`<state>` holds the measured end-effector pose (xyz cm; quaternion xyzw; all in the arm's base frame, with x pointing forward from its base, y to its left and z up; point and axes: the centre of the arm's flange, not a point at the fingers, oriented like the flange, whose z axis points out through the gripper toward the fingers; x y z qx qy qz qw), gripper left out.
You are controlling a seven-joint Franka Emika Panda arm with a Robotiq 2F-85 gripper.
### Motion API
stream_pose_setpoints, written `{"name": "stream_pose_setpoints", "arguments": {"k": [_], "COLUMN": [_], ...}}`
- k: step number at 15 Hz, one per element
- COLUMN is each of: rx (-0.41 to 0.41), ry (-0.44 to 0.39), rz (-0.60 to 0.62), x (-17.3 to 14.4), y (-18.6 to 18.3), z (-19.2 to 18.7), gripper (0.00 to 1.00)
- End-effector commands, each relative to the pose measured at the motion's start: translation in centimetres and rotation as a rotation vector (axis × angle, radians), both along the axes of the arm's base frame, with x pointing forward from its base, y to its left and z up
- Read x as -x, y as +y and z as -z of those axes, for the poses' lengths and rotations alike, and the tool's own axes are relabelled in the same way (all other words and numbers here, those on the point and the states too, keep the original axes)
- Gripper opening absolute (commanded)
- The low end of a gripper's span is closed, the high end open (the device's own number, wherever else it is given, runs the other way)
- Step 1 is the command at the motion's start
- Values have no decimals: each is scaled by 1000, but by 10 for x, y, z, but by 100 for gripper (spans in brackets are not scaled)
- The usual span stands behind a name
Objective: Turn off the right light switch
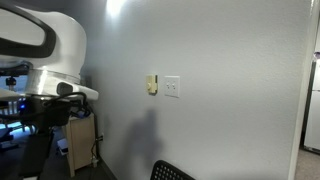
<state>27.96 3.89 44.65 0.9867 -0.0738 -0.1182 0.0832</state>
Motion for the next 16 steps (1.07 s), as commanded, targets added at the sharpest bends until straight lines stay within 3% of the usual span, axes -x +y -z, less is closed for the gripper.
{"name": "stream_pose_setpoints", "arguments": {"k": [1, 9, 16], "rx": [21, 95, 219], "ry": [-61, -288, -444], "rz": [-57, -297, -668], "x": [-19, -74, -130], "y": [-1, -5, 2], "z": [-5, -27, -55], "gripper": [100, 100, 100]}}
